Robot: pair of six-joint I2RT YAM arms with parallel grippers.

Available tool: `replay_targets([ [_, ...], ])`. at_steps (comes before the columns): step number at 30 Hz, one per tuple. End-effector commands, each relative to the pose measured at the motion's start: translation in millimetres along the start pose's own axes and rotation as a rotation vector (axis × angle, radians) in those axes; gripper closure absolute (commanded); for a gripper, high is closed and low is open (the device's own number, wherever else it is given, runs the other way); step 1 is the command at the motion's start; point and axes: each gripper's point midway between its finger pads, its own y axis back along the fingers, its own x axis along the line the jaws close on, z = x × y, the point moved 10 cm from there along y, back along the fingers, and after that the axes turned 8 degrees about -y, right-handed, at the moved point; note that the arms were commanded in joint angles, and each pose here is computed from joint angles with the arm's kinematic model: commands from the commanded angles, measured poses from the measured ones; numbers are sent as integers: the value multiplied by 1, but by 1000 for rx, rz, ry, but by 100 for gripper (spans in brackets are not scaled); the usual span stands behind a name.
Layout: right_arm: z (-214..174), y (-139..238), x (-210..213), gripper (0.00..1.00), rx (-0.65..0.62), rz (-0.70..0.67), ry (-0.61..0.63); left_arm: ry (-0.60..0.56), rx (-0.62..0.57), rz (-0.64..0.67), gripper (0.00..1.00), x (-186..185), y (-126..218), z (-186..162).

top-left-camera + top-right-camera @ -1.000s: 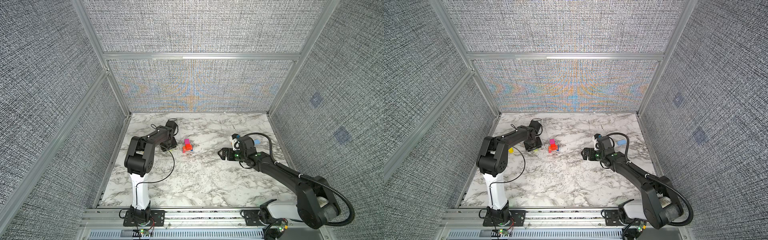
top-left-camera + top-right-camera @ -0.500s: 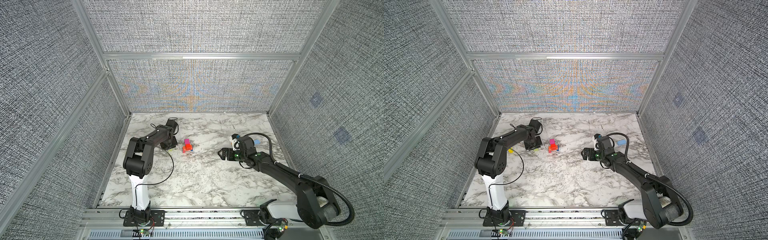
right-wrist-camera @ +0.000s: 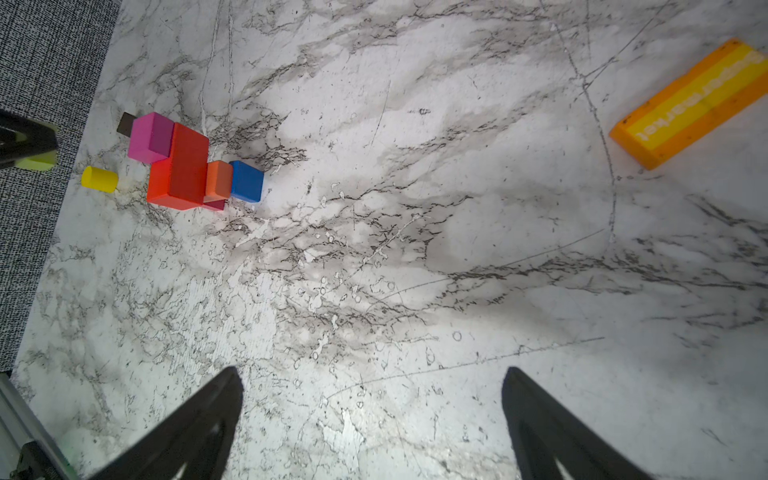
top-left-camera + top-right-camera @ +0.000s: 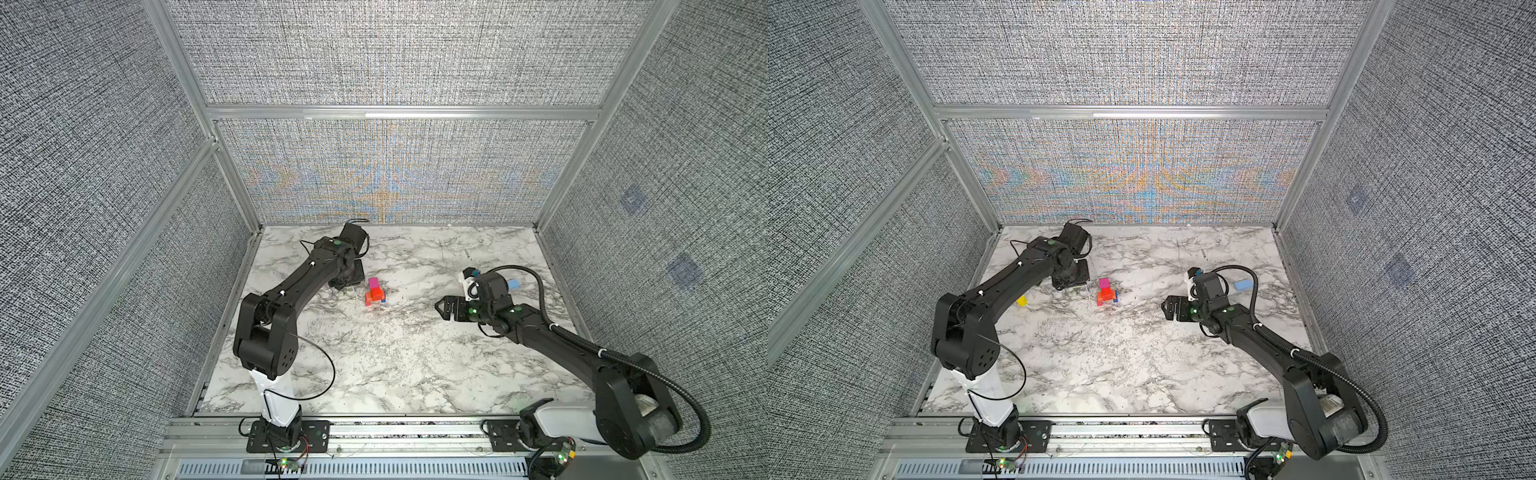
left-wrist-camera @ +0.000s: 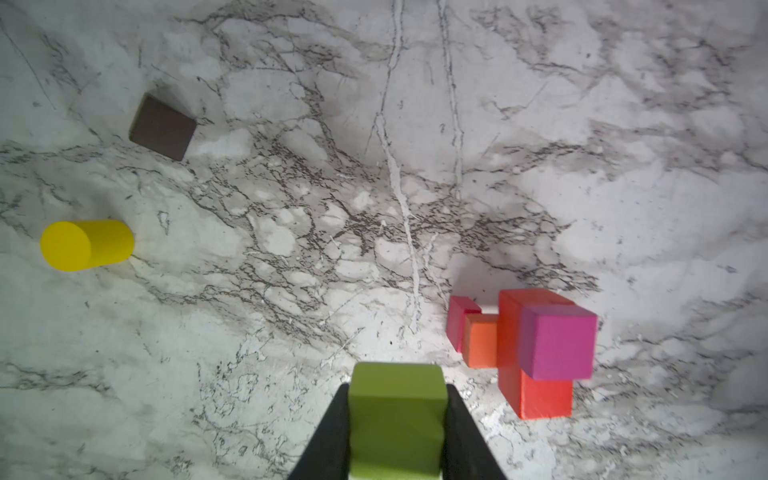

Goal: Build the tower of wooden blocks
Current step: 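Carry the lime green cube with the left gripper over the stack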

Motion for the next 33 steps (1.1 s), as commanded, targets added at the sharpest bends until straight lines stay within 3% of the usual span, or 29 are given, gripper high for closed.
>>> replay_targets([
  [1,2,1,1,1,-7,-2,5,-47,26,-19,73,-9,11,-5],
  [8,2,2,1,1,-8,-2,5,-92,37,-45,73,-34,16,-10],
  [19,3,3,2,1,-10,3,5,-65,50,-55,73,-58,-1,-18],
  [33,2,5,2,1,-12,2,6,-59,87,-33,72,-70,-20,-15],
])
